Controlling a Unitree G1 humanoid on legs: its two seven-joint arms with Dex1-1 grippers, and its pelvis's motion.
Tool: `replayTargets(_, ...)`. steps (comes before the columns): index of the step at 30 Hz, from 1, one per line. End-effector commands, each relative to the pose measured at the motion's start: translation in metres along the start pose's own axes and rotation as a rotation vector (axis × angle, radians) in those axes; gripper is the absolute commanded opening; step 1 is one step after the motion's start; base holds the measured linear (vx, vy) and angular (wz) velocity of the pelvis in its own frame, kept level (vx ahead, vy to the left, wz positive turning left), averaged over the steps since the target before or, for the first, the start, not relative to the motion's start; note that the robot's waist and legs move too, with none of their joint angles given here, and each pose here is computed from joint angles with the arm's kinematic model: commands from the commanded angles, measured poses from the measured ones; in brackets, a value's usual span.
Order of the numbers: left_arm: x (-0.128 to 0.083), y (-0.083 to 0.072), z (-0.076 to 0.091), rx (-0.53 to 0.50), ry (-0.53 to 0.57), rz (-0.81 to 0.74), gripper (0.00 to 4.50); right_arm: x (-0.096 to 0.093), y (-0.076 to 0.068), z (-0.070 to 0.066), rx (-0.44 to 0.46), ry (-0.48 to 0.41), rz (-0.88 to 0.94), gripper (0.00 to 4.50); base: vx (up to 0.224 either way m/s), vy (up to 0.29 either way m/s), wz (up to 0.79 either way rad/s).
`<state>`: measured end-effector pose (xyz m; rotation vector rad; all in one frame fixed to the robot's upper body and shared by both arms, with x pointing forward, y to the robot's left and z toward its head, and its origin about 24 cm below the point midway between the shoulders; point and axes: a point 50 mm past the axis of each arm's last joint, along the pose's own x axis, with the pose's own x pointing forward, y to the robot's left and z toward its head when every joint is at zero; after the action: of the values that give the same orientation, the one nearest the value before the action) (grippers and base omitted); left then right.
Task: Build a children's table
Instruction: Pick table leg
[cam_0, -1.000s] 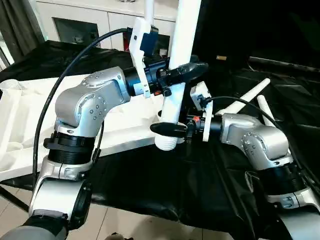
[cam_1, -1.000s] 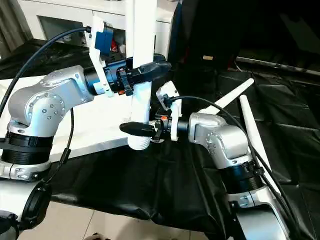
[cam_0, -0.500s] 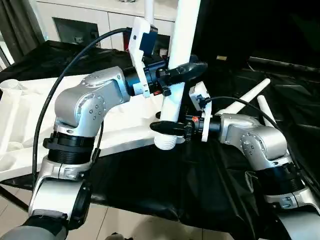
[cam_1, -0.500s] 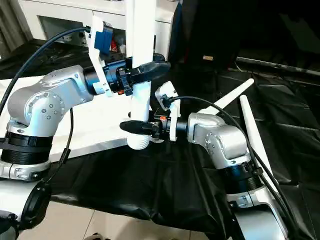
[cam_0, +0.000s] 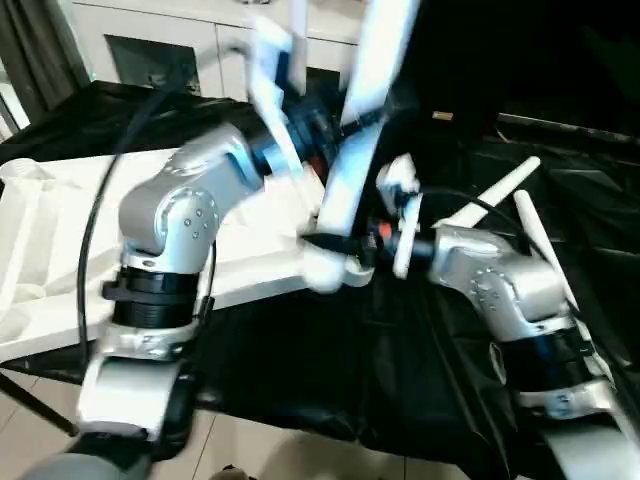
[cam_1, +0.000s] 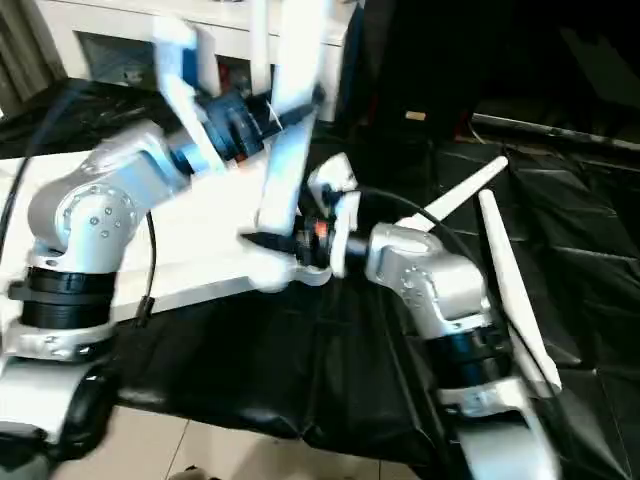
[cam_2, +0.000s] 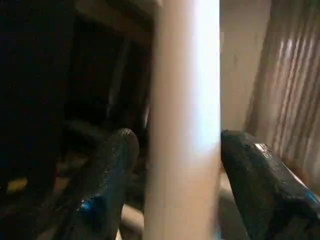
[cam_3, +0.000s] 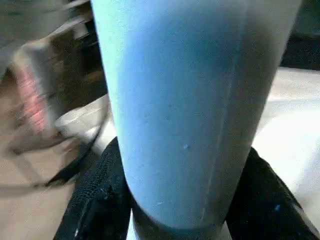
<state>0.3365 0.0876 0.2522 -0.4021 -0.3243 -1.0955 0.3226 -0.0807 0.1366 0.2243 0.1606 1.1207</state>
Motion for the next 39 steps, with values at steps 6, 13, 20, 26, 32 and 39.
replayTargets(6, -0.018, 0.017, 0.032, -0.122, -0.327, 0.092, 3.05, -0.005, -0.019, 0.005, 0.035, -0.186, -0.296, 1.93, 0.000, 0.000, 0.00)
replayTargets(13, -0.038, 0.031, -0.045, 0.298, 0.369, 0.111, 3.05, -0.029, -0.049, -0.003, -0.103, -0.163, -0.642, 1.93, 0.000, 0.000, 0.00)
replayTargets(20, -0.059, 0.044, -0.097, 0.475, 0.725, 0.096, 3.05, -0.051, -0.049, -0.002, -0.183, -0.155, -0.703, 1.93, 0.000, 0.000, 0.00)
replayTargets(26, -0.068, 0.041, -0.111, 0.377, 0.778, 0.048, 3.05, -0.054, -0.043, -0.011, -0.179, -0.125, -0.684, 1.93, 0.000, 0.000, 0.00)
replayTargets(32, -0.087, 0.046, -0.122, 0.337, 0.938, 0.016, 2.77, -0.051, -0.036, -0.010, -0.201, -0.093, -0.627, 1.93, 0.000, 0.000, 0.00)
replayTargets(39, -0.100, 0.051, -0.125, 0.324, 1.011, 0.018, 2.26, -0.051, -0.031, -0.011, -0.199, -0.085, -0.621, 1.93, 0.000, 0.000, 0.00)
